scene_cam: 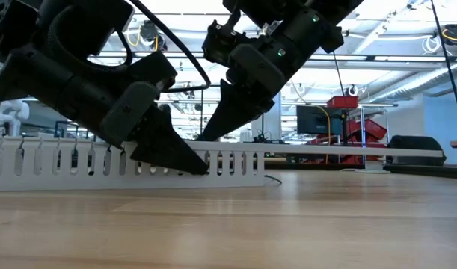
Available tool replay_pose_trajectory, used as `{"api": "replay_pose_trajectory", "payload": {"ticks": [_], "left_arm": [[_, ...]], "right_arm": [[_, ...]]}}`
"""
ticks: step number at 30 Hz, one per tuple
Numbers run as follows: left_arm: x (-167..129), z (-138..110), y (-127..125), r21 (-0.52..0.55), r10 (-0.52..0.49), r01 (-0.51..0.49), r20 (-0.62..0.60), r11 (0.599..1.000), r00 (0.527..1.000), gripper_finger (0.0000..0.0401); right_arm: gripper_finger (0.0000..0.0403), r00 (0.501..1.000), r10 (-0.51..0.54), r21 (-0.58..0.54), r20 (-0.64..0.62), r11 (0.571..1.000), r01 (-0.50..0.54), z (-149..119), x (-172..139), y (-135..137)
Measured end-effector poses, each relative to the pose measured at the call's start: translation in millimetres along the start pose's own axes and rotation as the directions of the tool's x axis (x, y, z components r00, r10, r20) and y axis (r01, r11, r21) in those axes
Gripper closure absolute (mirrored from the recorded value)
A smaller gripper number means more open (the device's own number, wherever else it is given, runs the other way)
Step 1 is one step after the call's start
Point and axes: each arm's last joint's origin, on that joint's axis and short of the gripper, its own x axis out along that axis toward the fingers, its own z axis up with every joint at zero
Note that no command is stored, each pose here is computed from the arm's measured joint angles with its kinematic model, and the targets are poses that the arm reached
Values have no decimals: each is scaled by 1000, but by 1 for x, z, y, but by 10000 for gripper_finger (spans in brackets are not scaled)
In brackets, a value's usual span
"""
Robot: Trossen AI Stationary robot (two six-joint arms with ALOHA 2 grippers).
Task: Ziptie cables
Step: Close the white cable duct
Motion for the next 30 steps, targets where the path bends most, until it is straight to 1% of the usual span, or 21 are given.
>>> {"api": "replay_pose_trajectory", "payload": {"ticks": [4,9,12,15,19,21,23,27,28,30], "left_arm": [[1,1,1,-2,-2,2,5,1000,1000,137],[2,7,-2,51,-25,23,54,998,998,134],[4,12,-2,46,-24,21,66,999,998,134],[7,15,-1,53,-24,20,72,998,997,134],[11,22,3,79,-69,63,72,995,995,134],[14,24,6,105,-108,101,63,989,992,134],[15,26,9,153,-138,128,59,980,989,134],[17,30,11,292,-180,152,72,944,981,133],[18,31,12,306,-188,155,81,939,979,133],[20,34,14,293,-210,182,65,939,976,124]], "right_arm": [[403,1000,5,-6,12,1000,-5,1,0,1],[403,1000,12,-6,1,1000,-12,0,0,2],[403,1000,-9,-11,3,1000,10,0,-1,3],[403,995,-93,-49,23,994,94,4,-12,8],[401,995,-102,-88,-1,991,102,8,-37,7],[390,995,-103,-95,-3,990,102,13,-58,6],[371,993,-113,-93,-37,990,110,14,-76,4],[322,986,-124,-40,-109,992,120,10,-104,0],[311,985,-126,-20,-115,992,124,10,-110,-1],[295,983,-127,16,-135,991,131,8,-118,0]]}}
